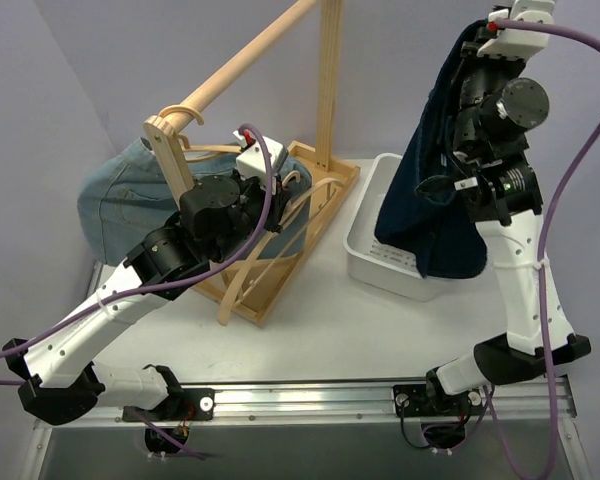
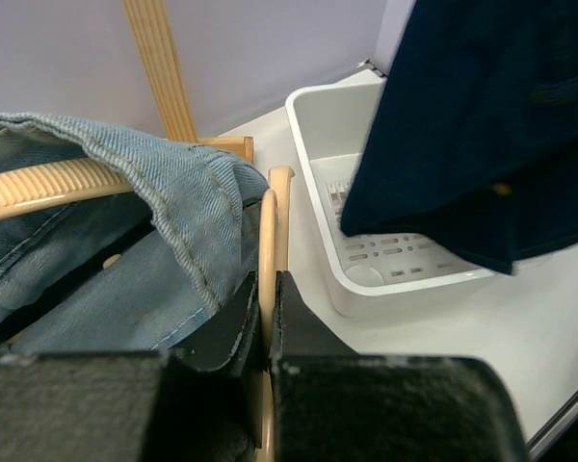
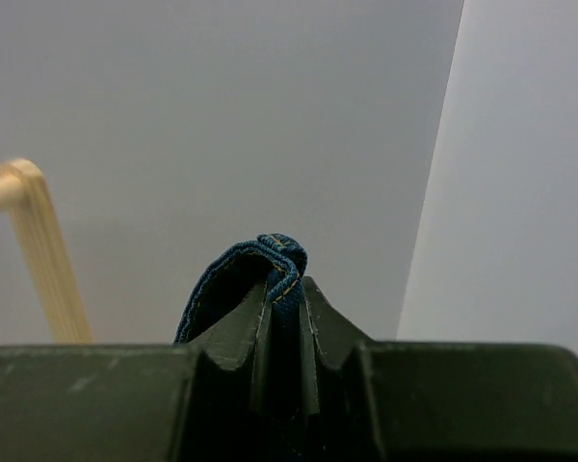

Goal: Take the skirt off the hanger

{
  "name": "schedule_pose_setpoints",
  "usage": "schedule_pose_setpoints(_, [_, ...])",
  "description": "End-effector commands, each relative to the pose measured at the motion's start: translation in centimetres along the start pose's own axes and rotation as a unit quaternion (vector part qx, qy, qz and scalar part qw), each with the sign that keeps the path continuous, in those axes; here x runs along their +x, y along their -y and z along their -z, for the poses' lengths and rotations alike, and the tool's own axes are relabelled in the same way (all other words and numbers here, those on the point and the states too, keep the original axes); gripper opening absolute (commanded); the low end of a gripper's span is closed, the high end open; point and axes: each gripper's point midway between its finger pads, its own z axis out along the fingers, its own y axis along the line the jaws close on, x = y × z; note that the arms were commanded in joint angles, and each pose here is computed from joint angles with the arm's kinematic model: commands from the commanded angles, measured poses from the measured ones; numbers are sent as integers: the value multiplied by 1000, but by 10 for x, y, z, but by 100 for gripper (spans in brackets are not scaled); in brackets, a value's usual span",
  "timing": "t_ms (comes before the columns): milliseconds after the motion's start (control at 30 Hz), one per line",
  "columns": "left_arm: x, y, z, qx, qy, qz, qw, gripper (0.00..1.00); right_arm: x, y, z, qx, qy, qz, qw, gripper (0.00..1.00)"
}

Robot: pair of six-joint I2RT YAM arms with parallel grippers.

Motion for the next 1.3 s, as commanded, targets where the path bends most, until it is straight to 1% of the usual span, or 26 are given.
schedule_pose_setpoints(0, [-22, -7, 18, 1, 34, 12, 999, 2, -16, 10, -5, 5, 46, -58, 997, 0])
schedule_pose_setpoints(167, [-20, -10, 23, -3, 34, 10, 999, 2, 5, 16, 1, 21, 23, -64, 997, 0])
schedule_pose_setpoints(200, [-19, -9, 23, 0, 33, 10, 999, 2, 24, 13, 3, 21, 4, -57, 998, 0])
schedule_pose_setpoints(233, [-19, -9, 23, 1, 32, 10, 999, 2, 22, 21, 10, 30, 5, -63, 998, 0])
schedule_pose_setpoints(300, [-18, -5, 22, 10, 30, 10, 999, 2, 37, 23, 20, 33, -11, -67, 997, 0])
schedule_pose_setpoints(333, [-19, -4, 23, 14, 30, 10, 999, 2, 56, 29, 33, 42, -29, -64, 997, 0])
schedule_pose_setpoints(400, [-19, -2, 24, 22, 29, 11, 999, 2, 76, 37, 48, 59, -49, -75, 994, 0])
schedule_pose_setpoints(433, [-19, 1, 25, 29, 29, 12, 999, 2, 97, 42, 62, 69, -72, -71, 993, 0])
schedule_pose_setpoints(500, [-20, 3, 26, 36, 29, 13, 999, 2, 124, 50, 77, 87, -107, -69, 988, 0])
schedule_pose_setpoints(533, [-19, 5, 27, 43, 27, 13, 999, 2, 130, 53, 84, 93, -115, -75, 986, 0])
schedule_pose_setpoints(567, [-20, 7, 28, 46, 27, 14, 998, 2, 153, 51, 92, 92, -139, -68, 984, 0])
schedule_pose_setpoints(600, [-19, 7, 29, 49, 25, 15, 998, 2, 162, 49, 96, 92, -150, -78, 981, 0])
schedule_pose_setpoints(700, [-18, 12, 30, 61, 18, 19, 998, 2, 203, 42, 115, 77, -211, -67, 972, 0])
schedule_pose_setpoints(733, [-16, 13, 30, 64, 14, 21, 998, 2, 212, 35, 118, 66, -223, -77, 969, 4])
schedule_pose_setpoints(767, [-17, 17, 31, 74, 13, 25, 997, 2, 226, 29, 123, 51, -244, -73, 966, 10])
schedule_pose_setpoints(800, [-19, 19, 32, 79, 13, 28, 996, 2, 246, 19, 132, 23, -290, -61, 955, 18])
schedule_pose_setpoints(833, [-19, 22, 32, 85, 12, 31, 996, 2, 270, 10, 134, 15, -326, -53, 944, 36])
schedule_pose_setpoints(900, [-19, 28, 32, 101, 9, 39, 994, 2, 293, 2, 142, 1, -385, -32, 922, 54])
schedule_pose_setpoints(933, [-21, 30, 33, 106, 9, 41, 993, 2, 316, -4, 145, 7, -420, -26, 907, 69])
schedule_pose_setpoints(1033, [-20, 35, 34, 116, 1, 46, 992, 2, 336, -9, 158, 6, -474, -16, 880, 85])
schedule_pose_setpoints(1067, [-19, 35, 34, 117, -2, 46, 992, 2, 337, -10, 161, 8, -481, -19, 876, 87])
schedule_pose_setpoints(1167, [-18, 37, 37, 124, -8, 43, 991, 2, 317, -5, 172, 2, -468, -35, 883, 93])
schedule_pose_setpoints(1200, [-16, 38, 39, 128, -15, 41, 991, 2, 297, 1, 174, 0, -446, -51, 894, 95])
schedule_pose_setpoints(1233, [-15, 39, 40, 132, -18, 40, 990, 2, 287, 3, 176, -5, -436, -61, 898, 100])
schedule_pose_setpoints(1267, [-19, 40, 43, 137, -16, 39, 990, 2, 278, 0, 181, -20, -431, -75, 899, 100])
